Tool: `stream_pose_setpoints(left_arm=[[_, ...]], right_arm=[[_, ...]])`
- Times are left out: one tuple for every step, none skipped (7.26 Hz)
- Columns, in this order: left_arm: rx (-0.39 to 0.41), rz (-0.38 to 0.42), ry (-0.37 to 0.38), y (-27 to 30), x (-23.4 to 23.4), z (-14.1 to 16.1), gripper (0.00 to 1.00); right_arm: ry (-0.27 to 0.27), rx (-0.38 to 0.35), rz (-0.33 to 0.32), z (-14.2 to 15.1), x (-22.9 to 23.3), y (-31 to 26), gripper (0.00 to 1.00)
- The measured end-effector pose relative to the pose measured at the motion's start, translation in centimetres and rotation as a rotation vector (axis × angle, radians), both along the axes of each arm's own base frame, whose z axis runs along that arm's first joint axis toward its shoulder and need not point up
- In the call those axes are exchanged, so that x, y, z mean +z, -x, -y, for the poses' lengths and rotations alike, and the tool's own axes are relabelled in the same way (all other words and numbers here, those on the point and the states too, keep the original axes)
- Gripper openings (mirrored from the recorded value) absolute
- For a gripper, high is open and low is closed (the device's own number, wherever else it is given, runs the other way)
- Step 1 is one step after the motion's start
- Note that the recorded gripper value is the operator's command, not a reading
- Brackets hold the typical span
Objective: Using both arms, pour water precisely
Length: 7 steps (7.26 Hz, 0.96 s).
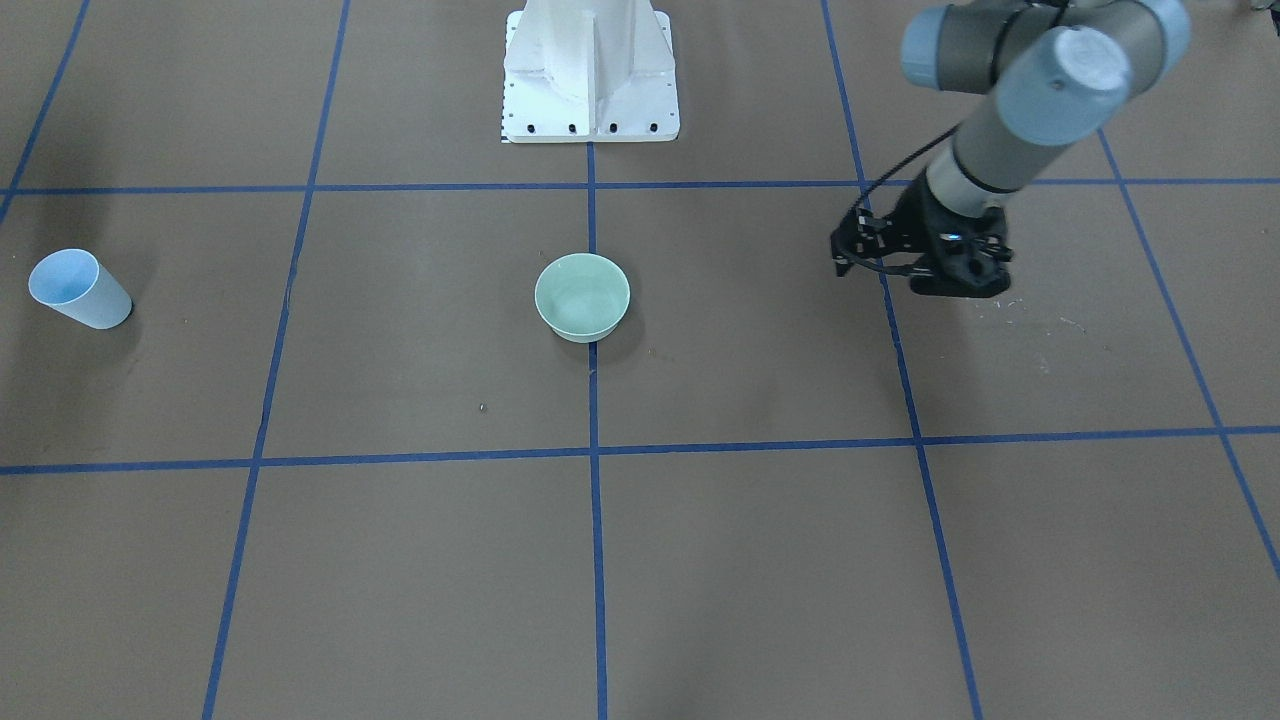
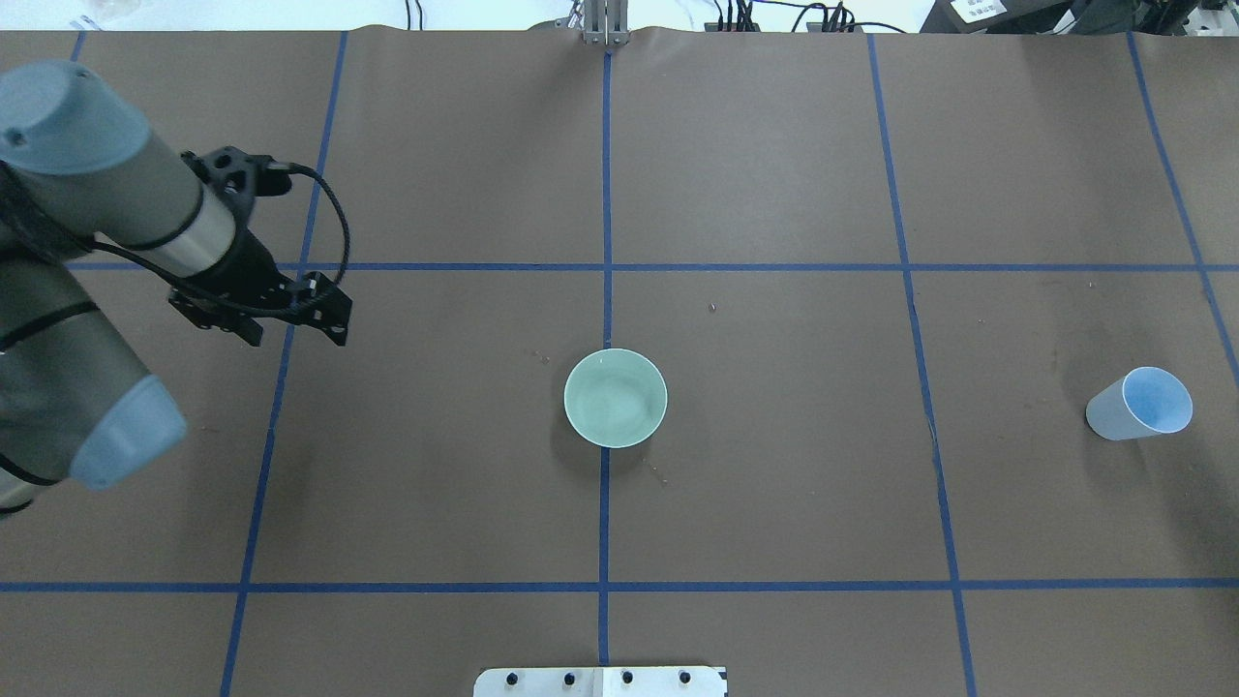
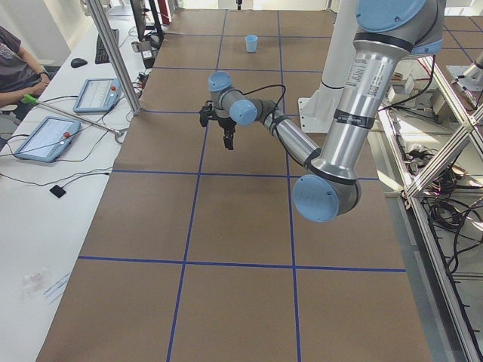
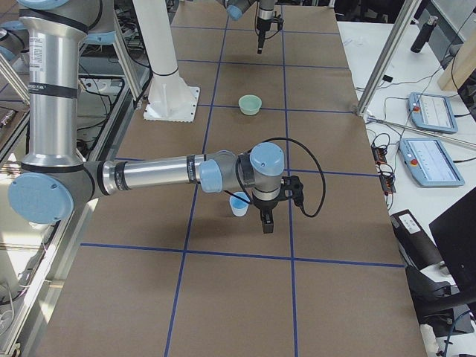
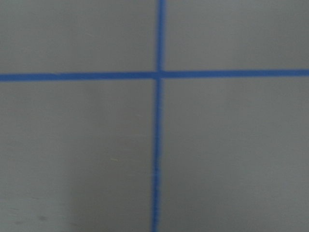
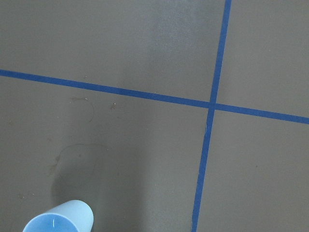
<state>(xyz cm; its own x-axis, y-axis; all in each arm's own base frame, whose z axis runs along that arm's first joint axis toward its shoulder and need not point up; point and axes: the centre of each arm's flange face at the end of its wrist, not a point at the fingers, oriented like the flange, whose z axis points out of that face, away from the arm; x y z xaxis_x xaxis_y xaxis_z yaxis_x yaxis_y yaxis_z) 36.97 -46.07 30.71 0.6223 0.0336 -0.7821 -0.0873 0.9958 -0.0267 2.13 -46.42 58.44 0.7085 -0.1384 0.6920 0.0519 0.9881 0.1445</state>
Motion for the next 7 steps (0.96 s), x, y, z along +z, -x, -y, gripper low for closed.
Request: stream_pose_setpoints(left_arm=[[0.004, -0.01, 0.027, -4.7, -3.0, -1.0, 1.0], [0.008, -0.017, 0.059, -8.9, -5.7, -1.7, 1.0], [0.018, -0.018, 0.076, -12.4, -7.8, -2.3, 0.99], [0.026, -0.01, 0.077, -15.4, -9.3, -2.8, 0.95], [0.033, 0.003, 0.073, -17.5, -9.8, -3.4, 0.91], [0.039, 0.011, 0.072, -18.8, -9.7, -3.9, 0.88], [0.037, 0.01, 0.079, -19.8, -9.5, -4.2, 0.86]], right_arm=[[0.011, 0.001, 0.0, -0.4, 0.4, 0.0, 0.99], [0.021, 0.002, 0.0, -0.9, 0.8, -0.1, 0.99], [0.028, 0.003, -0.001, -1.1, 1.1, -0.1, 0.99], [0.03, 0.003, -0.001, -1.2, 1.2, -0.1, 0.99], [0.032, 0.004, 0.001, -1.2, 1.2, -0.1, 0.99], [0.033, 0.005, 0.003, -1.3, 1.2, -0.1, 0.99], [0.035, 0.005, 0.005, -1.3, 1.2, -0.1, 0.99]])
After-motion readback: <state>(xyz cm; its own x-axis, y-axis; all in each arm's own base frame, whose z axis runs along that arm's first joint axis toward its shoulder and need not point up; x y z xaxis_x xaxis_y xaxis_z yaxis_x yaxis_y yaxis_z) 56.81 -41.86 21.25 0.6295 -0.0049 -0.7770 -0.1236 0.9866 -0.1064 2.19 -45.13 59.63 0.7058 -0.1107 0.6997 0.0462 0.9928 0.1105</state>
